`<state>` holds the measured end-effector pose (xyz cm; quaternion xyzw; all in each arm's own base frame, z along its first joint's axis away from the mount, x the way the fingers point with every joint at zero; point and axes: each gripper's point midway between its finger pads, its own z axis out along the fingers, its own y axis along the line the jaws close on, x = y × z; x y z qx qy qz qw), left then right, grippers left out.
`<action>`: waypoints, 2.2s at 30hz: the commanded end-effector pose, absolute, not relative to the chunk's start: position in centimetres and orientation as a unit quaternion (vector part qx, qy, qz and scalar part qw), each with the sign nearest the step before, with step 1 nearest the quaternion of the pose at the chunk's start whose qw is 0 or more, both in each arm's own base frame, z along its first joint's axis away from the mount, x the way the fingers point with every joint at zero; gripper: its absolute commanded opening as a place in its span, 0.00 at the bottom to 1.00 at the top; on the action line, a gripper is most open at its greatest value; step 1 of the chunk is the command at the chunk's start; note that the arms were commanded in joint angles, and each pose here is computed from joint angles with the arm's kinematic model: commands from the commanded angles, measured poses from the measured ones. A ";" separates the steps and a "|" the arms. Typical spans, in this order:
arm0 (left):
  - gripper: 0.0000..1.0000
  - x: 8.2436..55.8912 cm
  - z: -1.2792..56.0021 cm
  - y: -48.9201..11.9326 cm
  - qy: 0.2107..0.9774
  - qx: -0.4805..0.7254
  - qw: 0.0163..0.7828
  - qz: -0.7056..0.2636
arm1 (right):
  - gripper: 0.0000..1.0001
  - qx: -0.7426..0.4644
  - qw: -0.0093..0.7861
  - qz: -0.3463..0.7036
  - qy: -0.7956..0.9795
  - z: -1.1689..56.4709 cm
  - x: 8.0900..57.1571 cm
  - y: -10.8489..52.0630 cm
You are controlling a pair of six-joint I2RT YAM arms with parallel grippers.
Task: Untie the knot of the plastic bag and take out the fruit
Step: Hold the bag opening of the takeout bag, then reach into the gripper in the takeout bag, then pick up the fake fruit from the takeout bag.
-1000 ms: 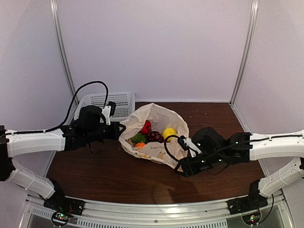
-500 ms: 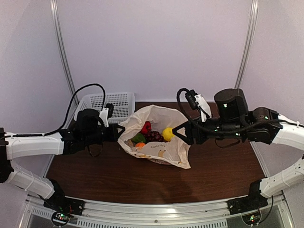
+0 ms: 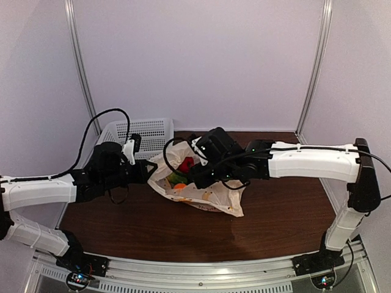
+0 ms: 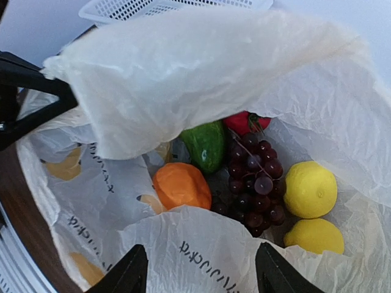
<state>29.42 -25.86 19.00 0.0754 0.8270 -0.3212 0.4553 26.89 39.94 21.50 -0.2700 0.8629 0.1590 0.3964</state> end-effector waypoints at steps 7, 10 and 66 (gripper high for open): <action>0.00 29.6 19.0 -24.8 0.824 0.055 0.464 -0.321 | 0.61 -0.233 0.399 0.082 0.883 15.9 33.4 40.3; 0.00 29.7 18.8 -24.8 0.824 0.053 0.464 -0.322 | 0.61 -0.223 0.395 0.084 0.887 14.6 34.6 40.0; 0.00 30.5 18.4 -24.8 0.832 0.040 0.448 -0.324 | 0.08 -0.233 0.437 0.215 0.842 16.2 36.0 41.9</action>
